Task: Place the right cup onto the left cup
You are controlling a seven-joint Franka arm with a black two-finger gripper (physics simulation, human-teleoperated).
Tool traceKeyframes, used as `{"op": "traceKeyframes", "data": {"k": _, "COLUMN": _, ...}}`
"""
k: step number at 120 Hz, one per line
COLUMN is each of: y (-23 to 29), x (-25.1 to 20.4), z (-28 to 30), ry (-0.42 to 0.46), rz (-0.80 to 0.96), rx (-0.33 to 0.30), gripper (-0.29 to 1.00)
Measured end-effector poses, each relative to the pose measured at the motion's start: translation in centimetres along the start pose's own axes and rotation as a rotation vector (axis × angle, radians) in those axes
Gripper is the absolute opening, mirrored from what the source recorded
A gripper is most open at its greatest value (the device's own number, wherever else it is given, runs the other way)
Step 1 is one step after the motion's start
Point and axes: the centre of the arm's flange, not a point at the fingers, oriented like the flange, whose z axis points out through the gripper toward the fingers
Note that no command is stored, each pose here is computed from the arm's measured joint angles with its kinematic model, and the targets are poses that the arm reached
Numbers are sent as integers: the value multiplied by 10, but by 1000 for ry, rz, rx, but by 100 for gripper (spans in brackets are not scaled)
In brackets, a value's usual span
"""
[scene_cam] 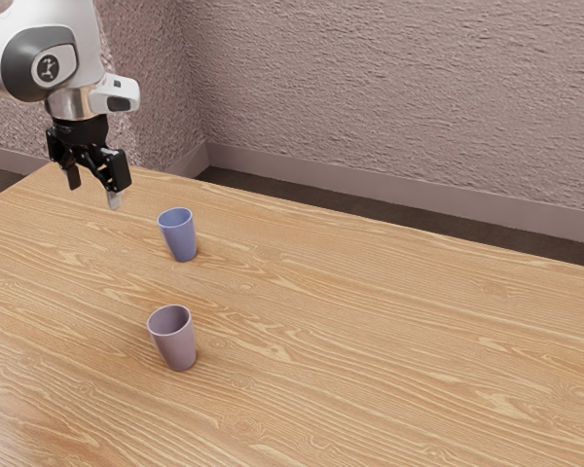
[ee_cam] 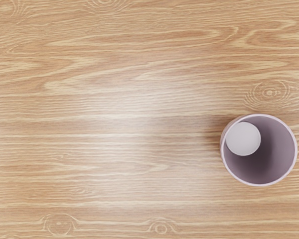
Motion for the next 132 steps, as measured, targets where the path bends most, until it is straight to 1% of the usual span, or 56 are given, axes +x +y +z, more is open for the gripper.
{"op": "traceKeyframes", "data": {"k": 36, "y": 15, "x": -2, "z": -1, "ry": 4, "rz": 22, "rx": 0, "gripper": 70}}
{"op": "traceKeyframes", "data": {"k": 60, "y": 25, "x": -11, "z": 53, "ry": -100, "rz": 33, "rx": -25, "gripper": 70}}
{"op": "traceKeyframes", "data": {"k": 76, "y": 35, "x": -15, "z": 82, "ry": -137, "rz": 33, "rx": -69, "gripper": 70}}
{"op": "traceKeyframes", "data": {"k": 93, "y": 42, "x": -17, "z": 128, "ry": -173, "rz": 20, "rx": -115, "gripper": 70}}
{"op": "traceKeyframes", "data": {"k": 109, "y": 45, "x": -12, "z": 155, "ry": -176, "rz": 4, "rx": -141, "gripper": 70}}
{"op": "traceKeyframes", "data": {"k": 132, "y": 47, "x": 4, "z": 179, "ry": -145, "rz": -6, "rx": -142, "gripper": 70}}
